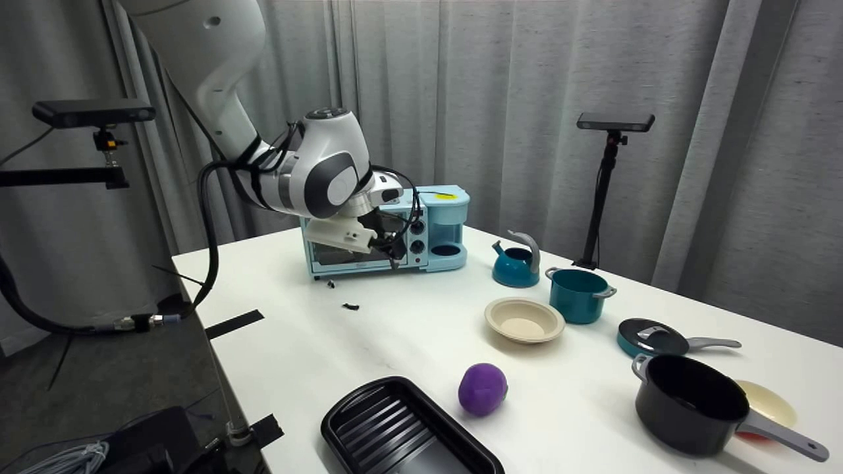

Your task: Close the toaster oven door

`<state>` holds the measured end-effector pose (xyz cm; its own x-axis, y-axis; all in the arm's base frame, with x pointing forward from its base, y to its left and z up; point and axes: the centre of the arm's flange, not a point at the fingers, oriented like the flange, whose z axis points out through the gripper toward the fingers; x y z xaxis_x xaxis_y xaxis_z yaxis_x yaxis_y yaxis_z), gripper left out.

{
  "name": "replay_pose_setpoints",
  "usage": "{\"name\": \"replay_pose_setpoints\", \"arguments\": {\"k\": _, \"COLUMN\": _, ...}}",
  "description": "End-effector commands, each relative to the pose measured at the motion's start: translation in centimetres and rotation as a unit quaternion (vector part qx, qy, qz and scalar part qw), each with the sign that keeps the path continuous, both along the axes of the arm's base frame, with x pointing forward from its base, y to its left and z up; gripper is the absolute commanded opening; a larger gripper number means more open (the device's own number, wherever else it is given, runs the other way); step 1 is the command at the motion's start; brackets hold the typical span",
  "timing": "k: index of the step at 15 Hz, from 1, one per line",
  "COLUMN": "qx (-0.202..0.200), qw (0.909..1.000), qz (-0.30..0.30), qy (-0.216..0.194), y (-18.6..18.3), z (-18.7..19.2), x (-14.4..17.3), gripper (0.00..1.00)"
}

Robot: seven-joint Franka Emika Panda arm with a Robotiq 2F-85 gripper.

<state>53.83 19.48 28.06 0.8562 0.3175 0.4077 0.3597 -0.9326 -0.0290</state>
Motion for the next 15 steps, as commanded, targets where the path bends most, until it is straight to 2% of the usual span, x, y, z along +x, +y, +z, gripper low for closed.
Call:
{"name": "replay_pose_setpoints", "arguments": {"k": 1, "qx": 0.012, "qw": 0.9997, "qz": 0.012, "qy": -0.017, "y": -0.6, "z": 1.7, "x": -0.3, "gripper": 1.0}}
{"name": "replay_pose_setpoints", "arguments": {"k": 15, "qx": 0.011, "qw": 0.9977, "qz": 0.052, "qy": -0.042, "y": -3.2, "z": 6.6, "x": -0.4, "gripper": 1.0}}
